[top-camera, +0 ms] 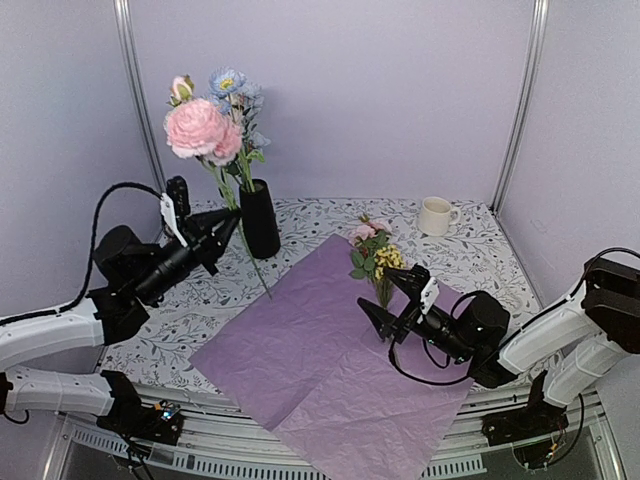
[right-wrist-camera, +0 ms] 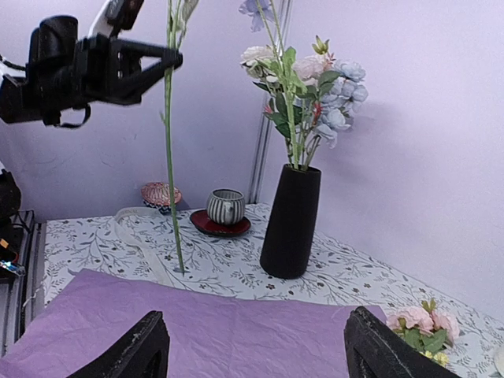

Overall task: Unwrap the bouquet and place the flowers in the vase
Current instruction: Place the fake flower in the vase, then pick up the fake flower from the flattened wrapping paper.

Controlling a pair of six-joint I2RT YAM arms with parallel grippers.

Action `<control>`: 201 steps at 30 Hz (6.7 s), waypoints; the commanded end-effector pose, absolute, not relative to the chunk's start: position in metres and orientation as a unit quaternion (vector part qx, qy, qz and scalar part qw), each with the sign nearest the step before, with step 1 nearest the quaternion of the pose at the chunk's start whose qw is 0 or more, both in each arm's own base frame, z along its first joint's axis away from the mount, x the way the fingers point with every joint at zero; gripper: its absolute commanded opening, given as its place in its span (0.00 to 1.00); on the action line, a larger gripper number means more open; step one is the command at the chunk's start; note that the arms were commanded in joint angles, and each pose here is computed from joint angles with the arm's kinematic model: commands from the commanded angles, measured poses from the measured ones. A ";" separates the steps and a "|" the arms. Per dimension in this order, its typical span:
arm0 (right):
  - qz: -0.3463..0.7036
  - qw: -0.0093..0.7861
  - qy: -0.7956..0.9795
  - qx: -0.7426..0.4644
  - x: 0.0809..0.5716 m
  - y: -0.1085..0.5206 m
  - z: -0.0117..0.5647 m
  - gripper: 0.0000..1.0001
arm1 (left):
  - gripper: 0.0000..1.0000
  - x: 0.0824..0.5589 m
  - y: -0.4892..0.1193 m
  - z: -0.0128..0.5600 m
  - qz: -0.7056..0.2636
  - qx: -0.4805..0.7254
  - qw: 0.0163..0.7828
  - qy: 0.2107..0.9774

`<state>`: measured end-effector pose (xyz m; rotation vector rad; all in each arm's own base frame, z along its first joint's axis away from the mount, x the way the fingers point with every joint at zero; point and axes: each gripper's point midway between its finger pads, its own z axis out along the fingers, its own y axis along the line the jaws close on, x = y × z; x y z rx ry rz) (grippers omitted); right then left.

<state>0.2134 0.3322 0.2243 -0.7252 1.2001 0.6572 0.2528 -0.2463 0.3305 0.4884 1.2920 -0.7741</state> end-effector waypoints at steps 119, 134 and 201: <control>0.259 0.722 0.558 -0.317 0.232 0.337 0.208 0.80 | 0.45 0.487 -0.216 0.237 -0.103 0.104 0.618 0.773; 0.260 0.721 0.559 -0.318 0.232 0.339 0.208 0.80 | 0.55 0.445 -0.202 0.233 -0.115 0.113 0.601 0.783; 0.200 0.284 0.937 -0.045 0.315 0.294 0.078 0.44 | 0.94 0.319 -0.197 0.201 -0.286 0.132 0.604 0.732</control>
